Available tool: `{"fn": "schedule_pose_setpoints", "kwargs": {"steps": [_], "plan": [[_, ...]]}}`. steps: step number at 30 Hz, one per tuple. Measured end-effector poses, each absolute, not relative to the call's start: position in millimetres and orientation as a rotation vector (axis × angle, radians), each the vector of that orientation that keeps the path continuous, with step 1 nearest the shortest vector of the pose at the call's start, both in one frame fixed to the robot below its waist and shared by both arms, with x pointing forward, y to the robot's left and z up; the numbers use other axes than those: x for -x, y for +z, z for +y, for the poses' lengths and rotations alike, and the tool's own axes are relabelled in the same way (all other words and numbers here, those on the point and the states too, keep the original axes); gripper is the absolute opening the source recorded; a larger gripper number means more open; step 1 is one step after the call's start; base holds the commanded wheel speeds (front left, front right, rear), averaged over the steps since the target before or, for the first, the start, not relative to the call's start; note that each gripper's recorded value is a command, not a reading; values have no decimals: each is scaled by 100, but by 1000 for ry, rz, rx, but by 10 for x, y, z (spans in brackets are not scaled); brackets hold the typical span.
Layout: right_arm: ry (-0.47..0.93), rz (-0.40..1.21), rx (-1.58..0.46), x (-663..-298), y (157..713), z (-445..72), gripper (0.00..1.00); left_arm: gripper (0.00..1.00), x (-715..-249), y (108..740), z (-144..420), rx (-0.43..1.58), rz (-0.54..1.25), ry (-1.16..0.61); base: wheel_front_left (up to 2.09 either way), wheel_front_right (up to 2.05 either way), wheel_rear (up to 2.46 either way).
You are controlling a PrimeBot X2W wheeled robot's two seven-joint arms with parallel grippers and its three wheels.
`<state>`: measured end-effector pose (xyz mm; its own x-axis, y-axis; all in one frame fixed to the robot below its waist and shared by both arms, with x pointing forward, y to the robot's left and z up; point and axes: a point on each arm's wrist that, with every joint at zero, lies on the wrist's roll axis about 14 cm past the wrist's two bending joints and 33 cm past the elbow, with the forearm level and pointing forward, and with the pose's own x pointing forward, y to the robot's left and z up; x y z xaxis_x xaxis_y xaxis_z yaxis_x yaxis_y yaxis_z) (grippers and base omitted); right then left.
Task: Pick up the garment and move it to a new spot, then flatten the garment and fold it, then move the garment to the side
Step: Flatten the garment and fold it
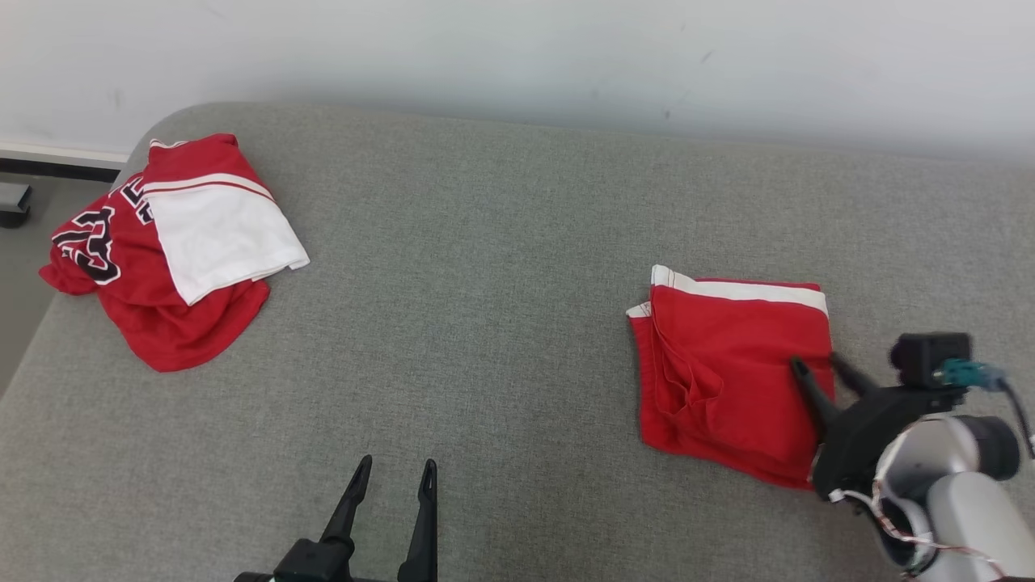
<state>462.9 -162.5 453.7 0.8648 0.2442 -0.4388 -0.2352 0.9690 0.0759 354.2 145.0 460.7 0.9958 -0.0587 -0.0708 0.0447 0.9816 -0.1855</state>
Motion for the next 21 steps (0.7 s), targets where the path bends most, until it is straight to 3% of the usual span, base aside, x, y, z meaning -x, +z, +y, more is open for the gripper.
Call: {"fn": "schedule_pose_setpoints", "kwargs": {"steps": [1,11,21], "plan": [[262,466,-19,-4603,4497,-1573,0,100,-3543,4602,1447,185,78,-54,0,0,0],[451,487,39,-4458,4264,-824,0,100,-3543,4565,1467,184,89,-50,0,0,0],[685,487,-14,-4074,4354,-21,0,100,-3499,4612,1537,180,73,-24,0,0,0]]}}
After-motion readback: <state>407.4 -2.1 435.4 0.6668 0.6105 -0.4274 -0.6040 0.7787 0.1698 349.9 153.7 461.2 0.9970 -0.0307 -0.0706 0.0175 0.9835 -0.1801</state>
